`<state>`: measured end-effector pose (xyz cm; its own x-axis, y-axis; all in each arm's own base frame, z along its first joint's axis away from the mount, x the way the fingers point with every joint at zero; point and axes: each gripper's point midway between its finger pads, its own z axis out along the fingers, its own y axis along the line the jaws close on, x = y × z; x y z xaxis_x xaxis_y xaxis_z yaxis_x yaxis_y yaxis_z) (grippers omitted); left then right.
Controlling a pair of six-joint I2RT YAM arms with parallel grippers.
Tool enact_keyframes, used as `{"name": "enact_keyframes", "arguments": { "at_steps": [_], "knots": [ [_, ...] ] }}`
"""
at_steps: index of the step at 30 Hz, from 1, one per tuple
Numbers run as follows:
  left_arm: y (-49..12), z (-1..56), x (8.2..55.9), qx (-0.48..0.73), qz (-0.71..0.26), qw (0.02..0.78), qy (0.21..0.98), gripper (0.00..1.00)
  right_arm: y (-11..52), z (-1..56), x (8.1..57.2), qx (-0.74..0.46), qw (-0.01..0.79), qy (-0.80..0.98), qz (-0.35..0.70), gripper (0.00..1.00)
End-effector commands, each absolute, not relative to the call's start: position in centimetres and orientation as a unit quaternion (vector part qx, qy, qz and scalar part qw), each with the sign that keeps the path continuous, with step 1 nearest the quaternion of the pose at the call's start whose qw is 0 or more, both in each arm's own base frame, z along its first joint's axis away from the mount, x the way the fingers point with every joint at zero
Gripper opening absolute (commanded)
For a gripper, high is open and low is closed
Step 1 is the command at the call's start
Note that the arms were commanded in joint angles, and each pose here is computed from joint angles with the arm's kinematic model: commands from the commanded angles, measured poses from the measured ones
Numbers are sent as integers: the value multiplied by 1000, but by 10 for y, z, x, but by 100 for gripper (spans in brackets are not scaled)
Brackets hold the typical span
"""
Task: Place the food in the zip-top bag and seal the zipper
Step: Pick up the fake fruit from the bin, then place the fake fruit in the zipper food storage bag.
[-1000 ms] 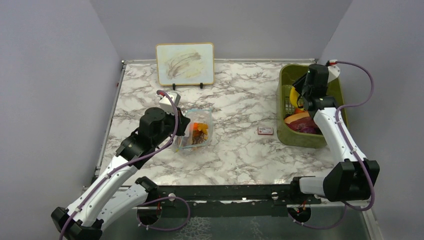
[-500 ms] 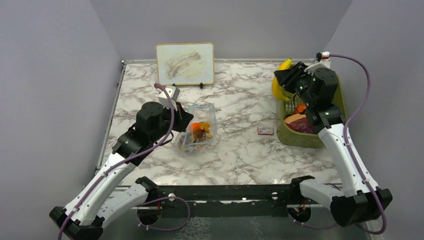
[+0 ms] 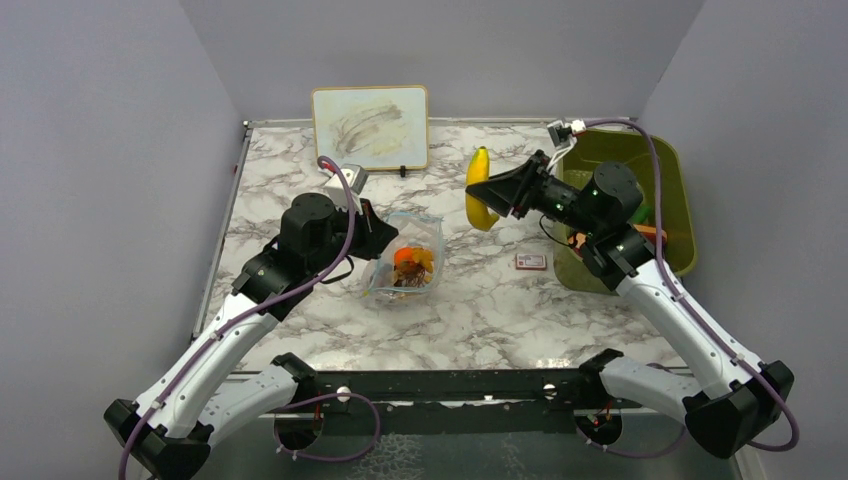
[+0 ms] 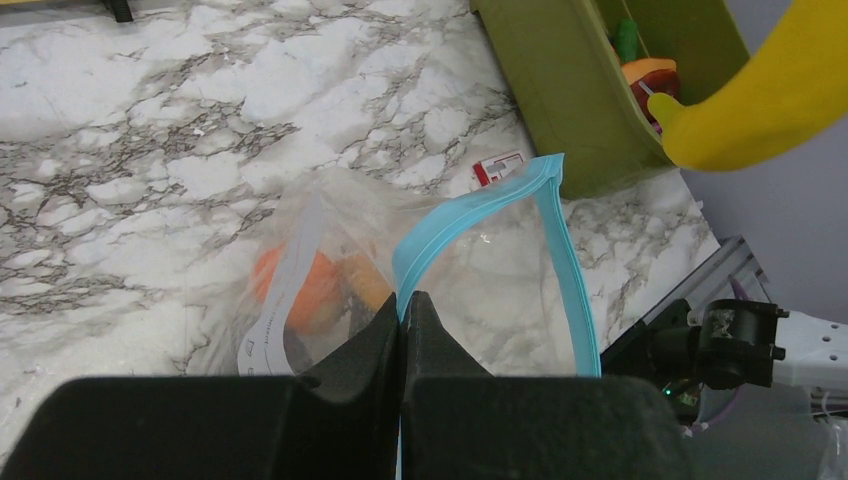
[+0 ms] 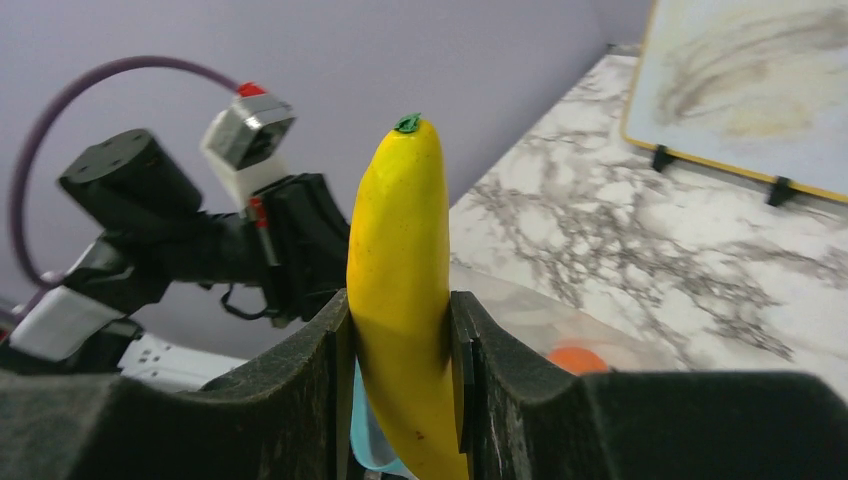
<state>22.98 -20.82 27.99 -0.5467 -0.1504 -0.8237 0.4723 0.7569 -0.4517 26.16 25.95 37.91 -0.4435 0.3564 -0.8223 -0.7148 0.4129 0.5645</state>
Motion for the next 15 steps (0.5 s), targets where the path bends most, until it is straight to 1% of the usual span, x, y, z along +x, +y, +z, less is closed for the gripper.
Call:
{"name": "enact_keyframes", "arguments": {
  "at_steps": [1, 9, 15],
  "knots": [
    [-217, 298, 224, 102, -370, 468, 796, 0, 284, 419, 214, -210, 506, 584, 599, 14],
    [-222, 299, 220, 113, -382, 459, 794, 0, 343, 422, 162, -300, 463, 515, 656, 16],
    [-224, 310, 212, 128, -400, 460, 783, 0, 372, 392, 156, -340, 430, 516, 658, 16]
  ]
}}
